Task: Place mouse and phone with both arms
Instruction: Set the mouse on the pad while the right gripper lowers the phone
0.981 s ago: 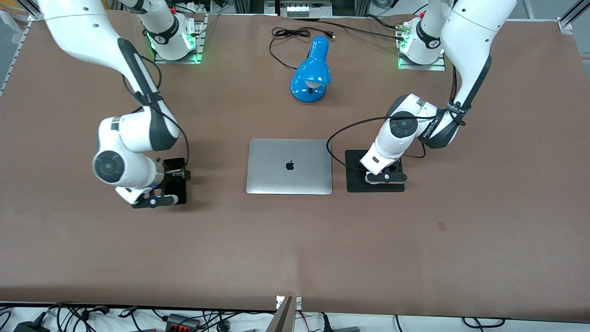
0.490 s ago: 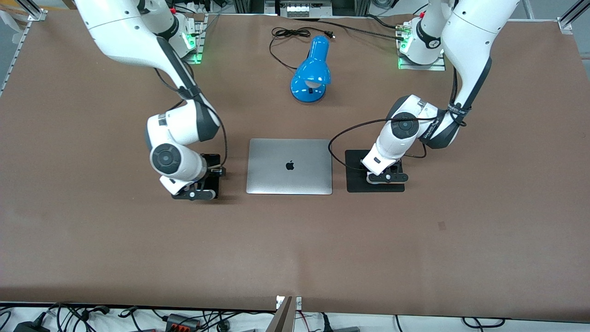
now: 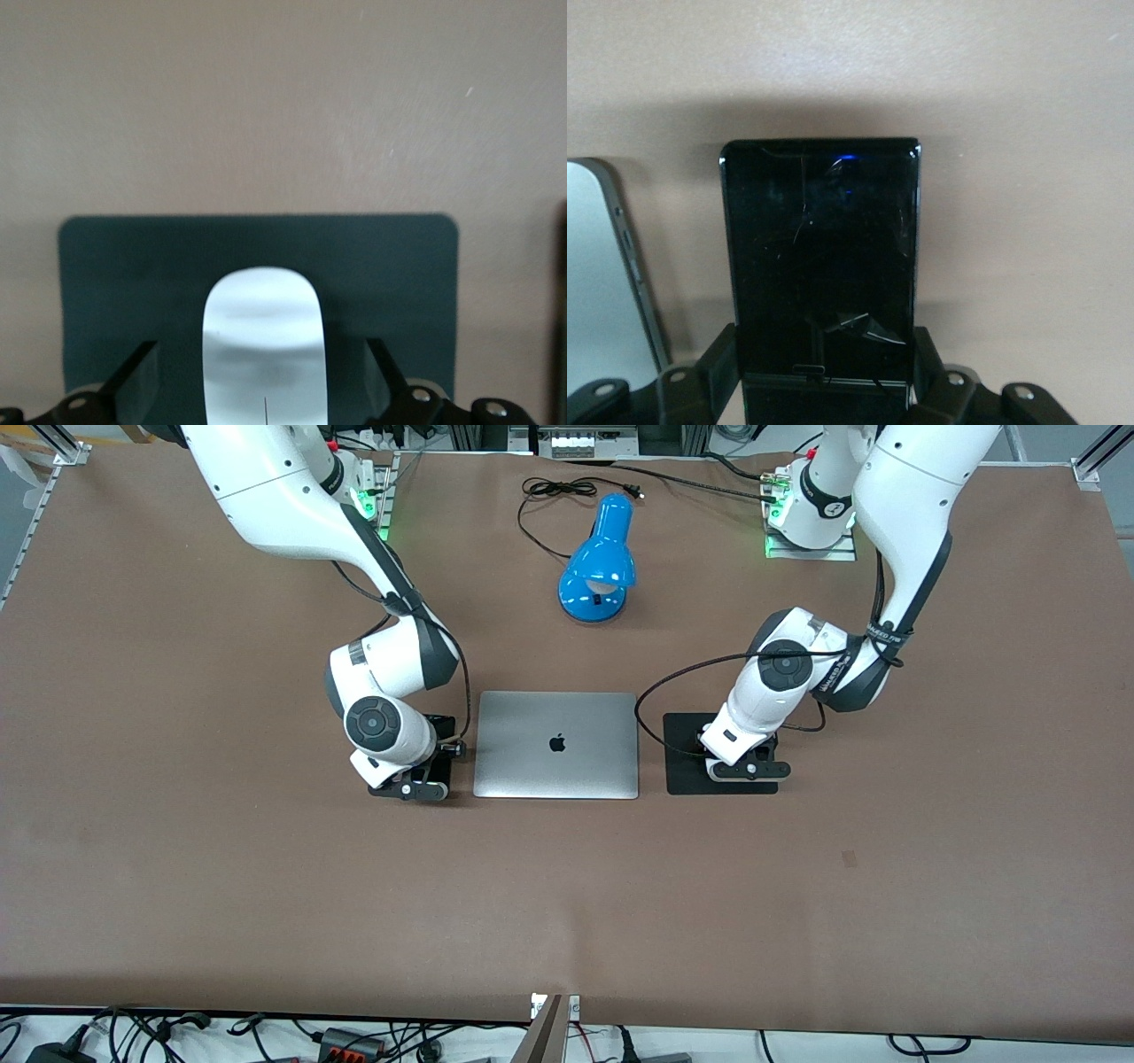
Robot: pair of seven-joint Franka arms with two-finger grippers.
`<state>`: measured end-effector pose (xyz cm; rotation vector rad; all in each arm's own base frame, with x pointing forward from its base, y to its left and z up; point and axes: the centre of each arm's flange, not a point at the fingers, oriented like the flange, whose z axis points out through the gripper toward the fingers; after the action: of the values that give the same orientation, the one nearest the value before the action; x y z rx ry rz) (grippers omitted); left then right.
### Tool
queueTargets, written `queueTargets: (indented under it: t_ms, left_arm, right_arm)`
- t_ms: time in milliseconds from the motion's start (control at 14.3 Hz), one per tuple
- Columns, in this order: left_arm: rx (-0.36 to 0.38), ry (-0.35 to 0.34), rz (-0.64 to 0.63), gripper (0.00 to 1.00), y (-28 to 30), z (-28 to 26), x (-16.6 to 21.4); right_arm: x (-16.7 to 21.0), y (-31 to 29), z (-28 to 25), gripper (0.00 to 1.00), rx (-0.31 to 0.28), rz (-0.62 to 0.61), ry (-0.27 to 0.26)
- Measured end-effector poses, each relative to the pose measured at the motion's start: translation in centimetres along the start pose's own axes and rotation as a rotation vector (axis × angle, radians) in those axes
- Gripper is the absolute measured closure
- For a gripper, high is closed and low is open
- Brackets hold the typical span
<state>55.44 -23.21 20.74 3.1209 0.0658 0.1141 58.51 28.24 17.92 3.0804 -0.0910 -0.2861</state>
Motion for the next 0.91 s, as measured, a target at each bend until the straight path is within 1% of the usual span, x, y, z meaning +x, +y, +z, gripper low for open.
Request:
queueTargets:
  t_ms: [140,210,280,420,561,701,771,911]
  left_arm:
    - [-0.003,0.055,-0.021,0.00,-1.1,-3.2,1.8]
    - [0.012,0.069,-0.021,0.00,-2.0,-5.3,2.8]
    - [0.044,0.062,-0.003,0.00,-3.1,-7.5,3.9]
    - [0.125,-0.002,0.069,0.00,-5.9,-12.1,6.1]
    - [0.183,-0.084,0.148,0.00,-7.8,-16.5,7.7]
    - [0.210,-0.150,0.202,0.00,-8.7,-19.4,8.5]
    - [0.218,-0.176,0.227,0.00,-9.2,-20.8,8.8]
    - [0.228,-0.233,0.265,0.00,-11.2,-25.0,9.6]
  right_arm:
    - [-0.2,-0.2,0.1,0.20,-0.001,-0.004,-0.001]
    - [-0.2,-0.2,0.2,0.20,-0.001,-0.004,-0.002]
    - [-0.2,-0.2,0.3,0.20,-0.002,-0.004,-0.004]
    - [-0.4,-0.1,0.5,0.20,-0.005,-0.004,-0.009]
    - [-0.4,-0.1,0.6,0.20,-0.006,-0.004,-0.010]
    - [-0.4,-0.1,0.5,0.05,-0.005,-0.004,-0.009]
    - [-0.4,-0.1,0.3,0.00,-0.004,-0.004,-0.006]
    - [-0.1,0.0,-0.9,0.00,0.004,-0.001,0.012]
